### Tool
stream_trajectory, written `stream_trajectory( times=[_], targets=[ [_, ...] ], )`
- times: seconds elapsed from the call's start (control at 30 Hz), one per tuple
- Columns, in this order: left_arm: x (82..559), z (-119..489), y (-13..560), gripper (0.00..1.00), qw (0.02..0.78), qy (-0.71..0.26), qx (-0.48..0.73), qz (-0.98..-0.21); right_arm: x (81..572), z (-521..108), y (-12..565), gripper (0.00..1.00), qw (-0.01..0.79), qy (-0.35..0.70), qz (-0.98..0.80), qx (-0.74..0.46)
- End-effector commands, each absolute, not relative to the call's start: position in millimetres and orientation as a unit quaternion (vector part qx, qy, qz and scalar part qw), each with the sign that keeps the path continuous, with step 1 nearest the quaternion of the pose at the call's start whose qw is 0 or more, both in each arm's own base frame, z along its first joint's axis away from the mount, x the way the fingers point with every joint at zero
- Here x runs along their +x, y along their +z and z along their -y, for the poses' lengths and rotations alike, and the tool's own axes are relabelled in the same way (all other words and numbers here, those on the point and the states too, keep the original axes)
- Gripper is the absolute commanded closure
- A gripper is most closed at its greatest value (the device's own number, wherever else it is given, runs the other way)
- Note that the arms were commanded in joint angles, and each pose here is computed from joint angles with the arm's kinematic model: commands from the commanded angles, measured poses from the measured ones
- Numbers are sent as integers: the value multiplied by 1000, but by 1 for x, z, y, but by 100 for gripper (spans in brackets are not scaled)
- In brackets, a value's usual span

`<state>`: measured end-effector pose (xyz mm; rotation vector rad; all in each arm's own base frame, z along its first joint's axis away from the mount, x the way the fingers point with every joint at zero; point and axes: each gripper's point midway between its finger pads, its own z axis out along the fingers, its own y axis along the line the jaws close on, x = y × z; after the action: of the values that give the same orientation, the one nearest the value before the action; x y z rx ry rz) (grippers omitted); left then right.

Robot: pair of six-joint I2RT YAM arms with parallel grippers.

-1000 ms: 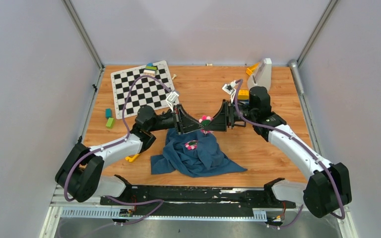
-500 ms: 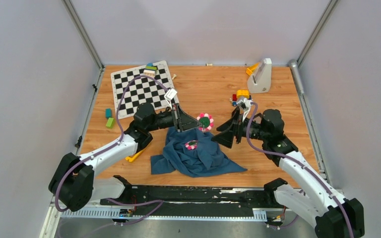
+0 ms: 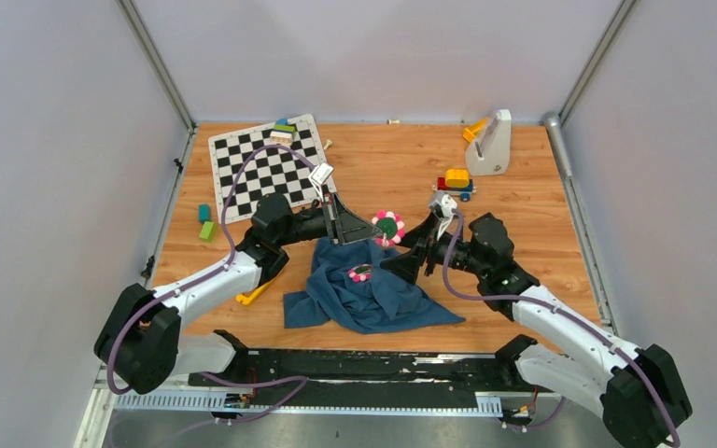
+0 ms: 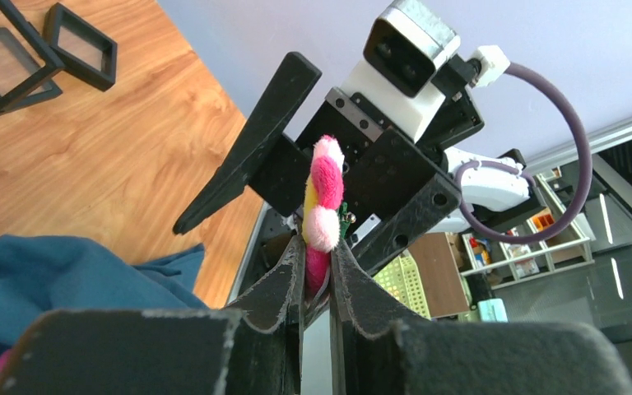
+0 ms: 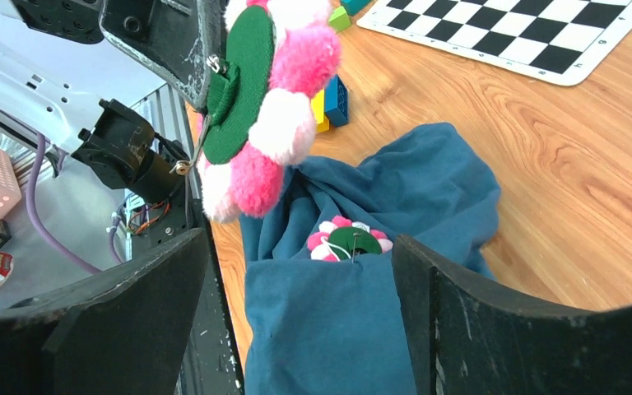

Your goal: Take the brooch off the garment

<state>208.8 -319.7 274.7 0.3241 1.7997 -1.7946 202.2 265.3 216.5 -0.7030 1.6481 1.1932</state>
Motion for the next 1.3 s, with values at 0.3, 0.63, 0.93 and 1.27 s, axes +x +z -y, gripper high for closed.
stream_trajectory(
  times=[0.3,0.63,0.93,1.27],
  targets=[
    [205,321,283,100,285,-686,130,-657,204,-274,275,17,539,503,-605,-302],
    [205,321,281,100,285,-684,137,-658,197,-272,274,15,533,503,-604,-312],
    [198,322,276,100,273,-681,149,-663,204,-274,280,17,532,503,-611,-299],
    [193,322,275,100,271,-678,157,-665,205,-277,282,26,517,511,-622,-293]
  ],
)
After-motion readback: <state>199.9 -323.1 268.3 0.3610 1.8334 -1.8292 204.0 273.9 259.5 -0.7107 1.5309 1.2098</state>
